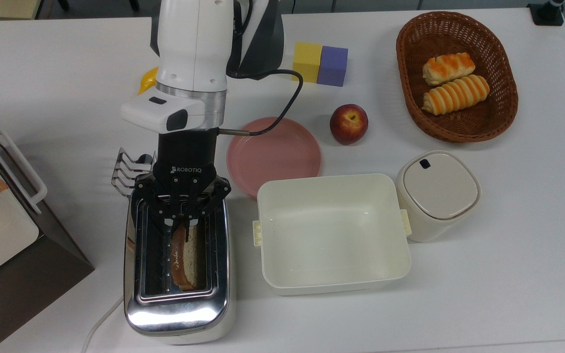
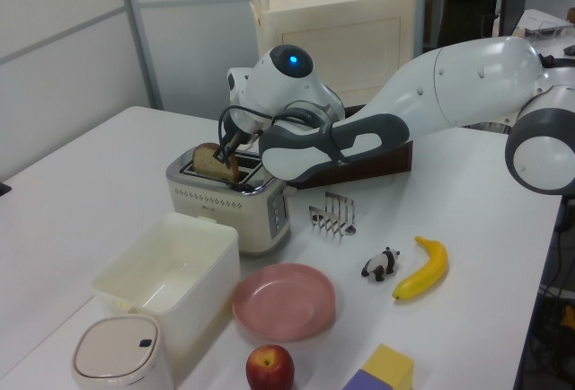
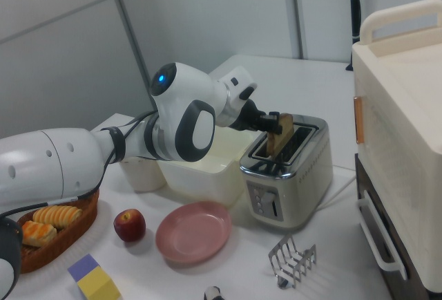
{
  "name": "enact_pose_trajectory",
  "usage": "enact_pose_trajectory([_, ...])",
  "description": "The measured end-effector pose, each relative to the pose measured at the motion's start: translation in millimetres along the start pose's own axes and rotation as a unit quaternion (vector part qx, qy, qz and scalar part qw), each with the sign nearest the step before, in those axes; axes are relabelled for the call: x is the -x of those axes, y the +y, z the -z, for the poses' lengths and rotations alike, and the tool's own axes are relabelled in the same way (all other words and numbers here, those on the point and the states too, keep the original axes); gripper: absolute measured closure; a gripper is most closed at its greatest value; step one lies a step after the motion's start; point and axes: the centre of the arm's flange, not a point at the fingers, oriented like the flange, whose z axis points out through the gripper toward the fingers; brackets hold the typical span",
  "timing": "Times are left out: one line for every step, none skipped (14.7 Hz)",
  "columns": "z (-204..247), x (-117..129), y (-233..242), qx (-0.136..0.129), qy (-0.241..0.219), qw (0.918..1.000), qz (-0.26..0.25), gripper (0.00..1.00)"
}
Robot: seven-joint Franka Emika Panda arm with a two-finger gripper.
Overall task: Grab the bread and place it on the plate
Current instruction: 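Lower the open gripper around the bread slice and close it, then lift the gripped bread slice up out of the toaster slot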
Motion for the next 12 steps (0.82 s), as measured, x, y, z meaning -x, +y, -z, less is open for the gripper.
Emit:
enact_pose_trajectory([3,-3,2,0.001,0.004,1.0000,-0.001,0.89])
enact_pose_trajectory([8,-7,4,0.003,0.009,1.0000,-0.003,0.89])
enact_pose_trajectory([14,-11,7,0.005,0.014,0.9999,-0.004,0.89])
enact_pose_trajectory([23,-17,11,0.007,0.022,0.9997,-0.006,0.89])
enact_pose_trajectory([29,-20,14,0.009,0.026,0.9996,-0.007,0.89])
enact_pose_trajectory([36,-24,17,0.011,0.032,0.9994,-0.009,0.89])
enact_pose_trajectory([43,-27,20,0.012,0.036,0.9992,-0.014,0.89])
enact_pose_trajectory([50,-31,22,0.014,0.042,0.9988,-0.020,0.89])
enact_pose_trajectory([60,-36,25,0.015,0.049,0.9983,-0.026,0.89])
enact_pose_trajectory([72,-42,28,0.017,0.058,0.9977,-0.030,0.89])
enact_pose_trajectory([85,-48,31,0.019,0.068,0.9969,-0.034,0.89])
enact_pose_trajectory([98,-54,33,0.020,0.077,0.9961,-0.036,0.89])
